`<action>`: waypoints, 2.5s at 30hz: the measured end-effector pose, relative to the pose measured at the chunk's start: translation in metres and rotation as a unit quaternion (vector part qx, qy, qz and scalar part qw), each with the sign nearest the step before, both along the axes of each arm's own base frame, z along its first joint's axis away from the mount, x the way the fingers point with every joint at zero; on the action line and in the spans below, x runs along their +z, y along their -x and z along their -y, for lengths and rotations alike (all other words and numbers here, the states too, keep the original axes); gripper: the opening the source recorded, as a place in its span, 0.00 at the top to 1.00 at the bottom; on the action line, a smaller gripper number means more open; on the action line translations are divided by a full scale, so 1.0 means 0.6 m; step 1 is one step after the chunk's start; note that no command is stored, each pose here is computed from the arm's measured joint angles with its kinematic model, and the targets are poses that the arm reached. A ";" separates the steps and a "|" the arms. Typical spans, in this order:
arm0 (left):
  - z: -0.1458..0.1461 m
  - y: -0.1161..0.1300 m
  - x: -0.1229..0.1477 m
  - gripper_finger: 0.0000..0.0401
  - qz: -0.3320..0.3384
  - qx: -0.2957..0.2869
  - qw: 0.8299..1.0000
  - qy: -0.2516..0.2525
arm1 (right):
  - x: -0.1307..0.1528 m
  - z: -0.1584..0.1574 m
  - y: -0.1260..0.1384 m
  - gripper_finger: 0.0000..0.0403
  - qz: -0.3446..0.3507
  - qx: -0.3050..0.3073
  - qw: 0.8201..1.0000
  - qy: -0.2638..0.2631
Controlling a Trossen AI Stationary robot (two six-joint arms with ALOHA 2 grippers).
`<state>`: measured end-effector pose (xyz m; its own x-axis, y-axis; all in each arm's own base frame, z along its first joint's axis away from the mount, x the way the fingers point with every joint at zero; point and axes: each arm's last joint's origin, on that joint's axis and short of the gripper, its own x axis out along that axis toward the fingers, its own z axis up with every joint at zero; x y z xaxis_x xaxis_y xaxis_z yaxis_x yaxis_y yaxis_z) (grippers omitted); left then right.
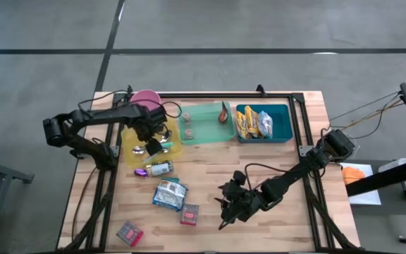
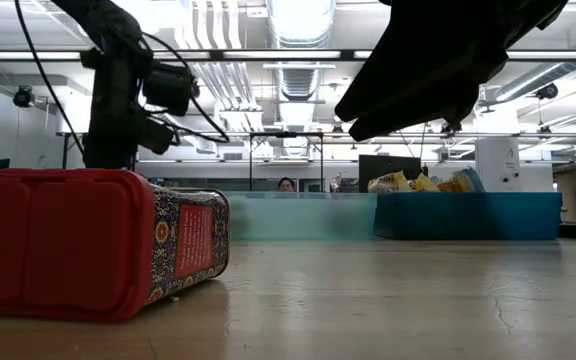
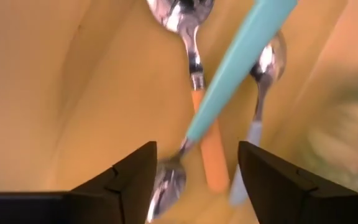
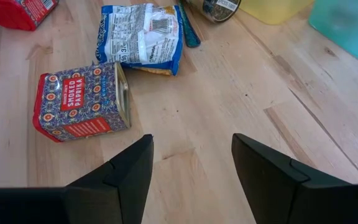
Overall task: Pick & Place Food Item
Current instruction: Put the golden seasoning bottle into the green bin
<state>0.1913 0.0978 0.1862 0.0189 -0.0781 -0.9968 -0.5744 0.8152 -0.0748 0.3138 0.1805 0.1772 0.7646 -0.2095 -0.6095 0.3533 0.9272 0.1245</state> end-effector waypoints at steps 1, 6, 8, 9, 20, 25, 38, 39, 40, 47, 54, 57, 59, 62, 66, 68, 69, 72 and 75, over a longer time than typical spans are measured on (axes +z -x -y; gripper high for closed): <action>0.000 0.000 0.007 0.40 -0.006 0.001 1.000 0.003 | 0.000 0.000 0.000 0.47 0.000 0.000 1.000 0.000; 0.008 0.001 0.038 0.39 -0.018 -0.008 1.000 0.009 | 0.000 0.000 0.000 0.47 0.000 0.000 1.000 0.000; 0.014 0.002 0.046 0.39 -0.009 -0.020 1.000 0.004 | 0.000 0.000 0.000 0.47 0.000 0.000 1.000 0.000; 0.018 0.003 0.050 0.39 -0.003 -0.028 1.000 0.002 | 0.000 0.000 0.000 0.47 0.000 0.000 1.000 0.000; 0.061 0.035 0.110 0.39 0.088 -0.076 0.992 -0.040 | 0.000 0.000 0.000 0.47 0.000 0.000 1.000 0.000; 0.096 0.036 0.122 0.39 0.109 -0.110 0.987 -0.039 | 0.000 0.000 0.000 0.47 0.000 0.000 1.000 0.000; 0.163 0.023 0.119 0.39 0.132 -0.158 0.978 -0.028 | 0.051 0.007 0.014 0.47 0.046 -0.017 0.998 -0.026; 0.166 0.023 0.119 0.39 0.133 -0.156 0.978 -0.026 | 0.060 0.007 0.020 0.47 0.051 -0.009 0.998 -0.024; 0.169 0.022 0.119 0.39 0.134 -0.156 0.978 -0.025 | 0.068 0.007 0.027 0.47 0.055 -0.002 0.998 -0.021; 0.193 0.023 0.101 0.39 0.129 -0.148 0.980 -0.018 | 0.097 0.024 0.086 0.47 0.143 0.029 0.989 -0.029; 0.215 0.036 0.054 0.39 0.105 -0.176 0.978 -0.034 | 0.070 0.039 0.135 0.47 0.265 0.135 0.948 -0.110; 0.218 0.036 0.042 0.39 0.110 -0.177 0.977 -0.037 | 0.062 0.044 0.145 0.47 0.309 0.167 0.928 -0.121; 0.220 0.033 0.038 0.39 0.123 -0.175 0.976 -0.038 | 0.062 0.045 0.147 0.47 0.325 0.171 0.922 -0.125; 0.224 0.030 0.034 0.39 0.138 -0.179 0.973 -0.037 | 0.061 0.045 0.146 0.47 0.319 0.172 0.924 -0.120; 0.226 0.031 0.030 0.39 0.137 -0.183 0.973 -0.043 | 0.072 0.041 0.141 0.47 0.325 0.187 0.920 -0.113; 0.225 0.031 0.028 0.39 0.134 -0.182 0.973 -0.051 | 0.075 0.039 0.139 0.47 0.325 0.195 0.919 -0.109; 0.225 0.031 0.028 0.39 0.132 -0.182 0.973 -0.057 | 0.076 0.038 0.139 0.47 0.326 0.197 0.918 -0.109; 0.224 0.030 0.026 0.39 0.128 -0.189 0.971 -0.075 | 0.077 0.038 0.139 0.47 0.327 0.197 0.918 -0.108; 0.225 0.028 0.021 0.39 0.119 -0.198 0.970 -0.078 | 0.074 0.037 0.137 0.47 0.322 0.197 0.920 -0.105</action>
<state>0.1746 -0.0374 0.1988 0.2493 0.0247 -0.9681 -0.1953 0.9804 -0.0253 0.2313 0.1580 0.2215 0.9729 0.2313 0.0005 -0.2140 0.8989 0.3825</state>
